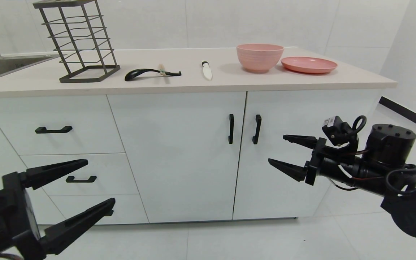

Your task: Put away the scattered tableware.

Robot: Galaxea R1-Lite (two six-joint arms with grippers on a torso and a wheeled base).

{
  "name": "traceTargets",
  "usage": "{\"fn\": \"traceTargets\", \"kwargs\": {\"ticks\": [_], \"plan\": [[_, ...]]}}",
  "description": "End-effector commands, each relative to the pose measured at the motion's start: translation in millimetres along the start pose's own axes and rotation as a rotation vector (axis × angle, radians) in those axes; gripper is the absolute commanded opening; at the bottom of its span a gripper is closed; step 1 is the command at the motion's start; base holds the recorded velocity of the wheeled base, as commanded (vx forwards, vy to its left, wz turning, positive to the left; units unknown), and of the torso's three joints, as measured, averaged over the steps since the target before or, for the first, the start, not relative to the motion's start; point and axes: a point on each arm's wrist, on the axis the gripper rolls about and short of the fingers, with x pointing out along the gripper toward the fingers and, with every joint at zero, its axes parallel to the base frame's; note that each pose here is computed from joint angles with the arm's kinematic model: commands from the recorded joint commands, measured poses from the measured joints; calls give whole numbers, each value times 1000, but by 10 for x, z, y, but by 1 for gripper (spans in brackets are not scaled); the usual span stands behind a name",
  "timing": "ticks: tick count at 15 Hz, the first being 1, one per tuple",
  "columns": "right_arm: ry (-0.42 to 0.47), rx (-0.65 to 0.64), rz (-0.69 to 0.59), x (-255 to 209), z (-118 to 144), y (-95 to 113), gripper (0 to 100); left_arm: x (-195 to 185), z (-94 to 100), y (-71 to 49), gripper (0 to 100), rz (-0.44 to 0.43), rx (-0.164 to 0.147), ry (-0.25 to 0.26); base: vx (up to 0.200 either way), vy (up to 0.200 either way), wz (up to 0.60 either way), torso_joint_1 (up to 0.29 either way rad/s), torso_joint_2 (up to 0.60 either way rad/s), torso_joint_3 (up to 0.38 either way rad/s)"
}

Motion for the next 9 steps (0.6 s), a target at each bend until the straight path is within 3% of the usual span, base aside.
{"fn": "traceTargets", "kwargs": {"ticks": [1,6,9], "plan": [[-16,-12,-5,95,-17,-94,100,395,42,88,100,-85,-16,38,0,0,0,0,0,0],[-34,-64,57,181,-35,-157,100,932,-79,123,100,-182,-1,27,0,0,0,0,0,0],[-37,-73,57,314,-90,-255,100,1207,-98,10,100,-259,11,25,0,0,0,0,0,0]]}}
